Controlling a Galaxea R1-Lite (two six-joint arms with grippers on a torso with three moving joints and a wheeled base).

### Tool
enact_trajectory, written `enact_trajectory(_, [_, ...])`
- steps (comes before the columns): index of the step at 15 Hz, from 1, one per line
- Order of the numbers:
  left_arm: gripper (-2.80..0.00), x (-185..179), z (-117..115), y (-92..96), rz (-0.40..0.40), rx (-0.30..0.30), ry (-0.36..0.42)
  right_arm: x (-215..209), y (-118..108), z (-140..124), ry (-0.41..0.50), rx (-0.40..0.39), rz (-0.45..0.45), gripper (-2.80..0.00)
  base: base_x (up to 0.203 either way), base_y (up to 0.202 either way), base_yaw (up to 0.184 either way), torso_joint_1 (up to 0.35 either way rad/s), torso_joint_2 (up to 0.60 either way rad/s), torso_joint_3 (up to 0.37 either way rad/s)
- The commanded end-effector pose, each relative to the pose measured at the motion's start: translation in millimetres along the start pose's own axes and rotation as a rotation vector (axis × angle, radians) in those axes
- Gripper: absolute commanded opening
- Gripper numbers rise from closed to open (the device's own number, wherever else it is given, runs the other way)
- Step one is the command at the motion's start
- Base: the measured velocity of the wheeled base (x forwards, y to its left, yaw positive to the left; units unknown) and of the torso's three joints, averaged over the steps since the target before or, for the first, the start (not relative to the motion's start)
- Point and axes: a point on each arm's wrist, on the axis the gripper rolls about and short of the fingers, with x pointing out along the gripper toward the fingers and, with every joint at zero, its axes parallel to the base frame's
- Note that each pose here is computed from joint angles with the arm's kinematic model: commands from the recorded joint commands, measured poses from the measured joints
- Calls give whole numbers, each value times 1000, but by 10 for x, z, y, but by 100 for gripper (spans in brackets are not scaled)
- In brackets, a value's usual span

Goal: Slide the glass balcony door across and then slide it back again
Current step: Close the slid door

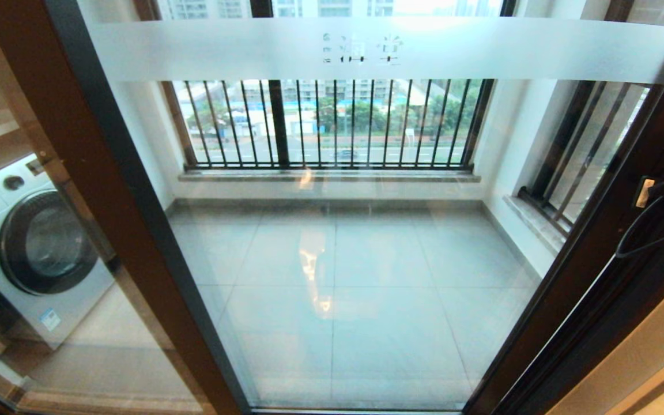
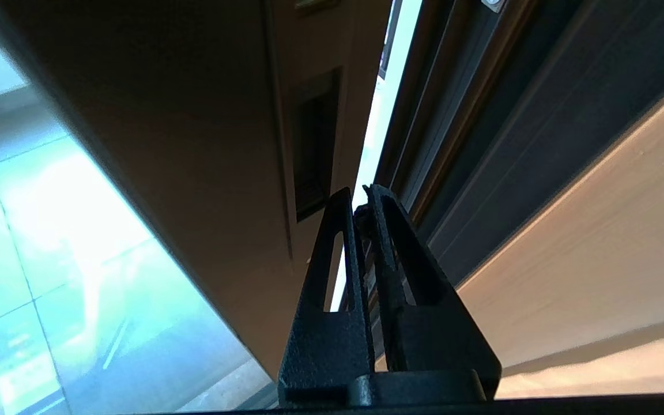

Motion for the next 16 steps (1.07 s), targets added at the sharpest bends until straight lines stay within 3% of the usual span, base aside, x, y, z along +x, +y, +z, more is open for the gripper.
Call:
enact_trajectory(1, [-280, 1, 1, 0, 0, 0, 2, 45, 11, -37, 11, -4, -3, -280, 0, 0, 0, 0, 0, 0])
enact_trajectory(16, [-280, 2, -2, 0, 0, 0, 3, 107, -45, -7, 3, 2, -25, -280, 0, 0, 0, 0, 0, 0])
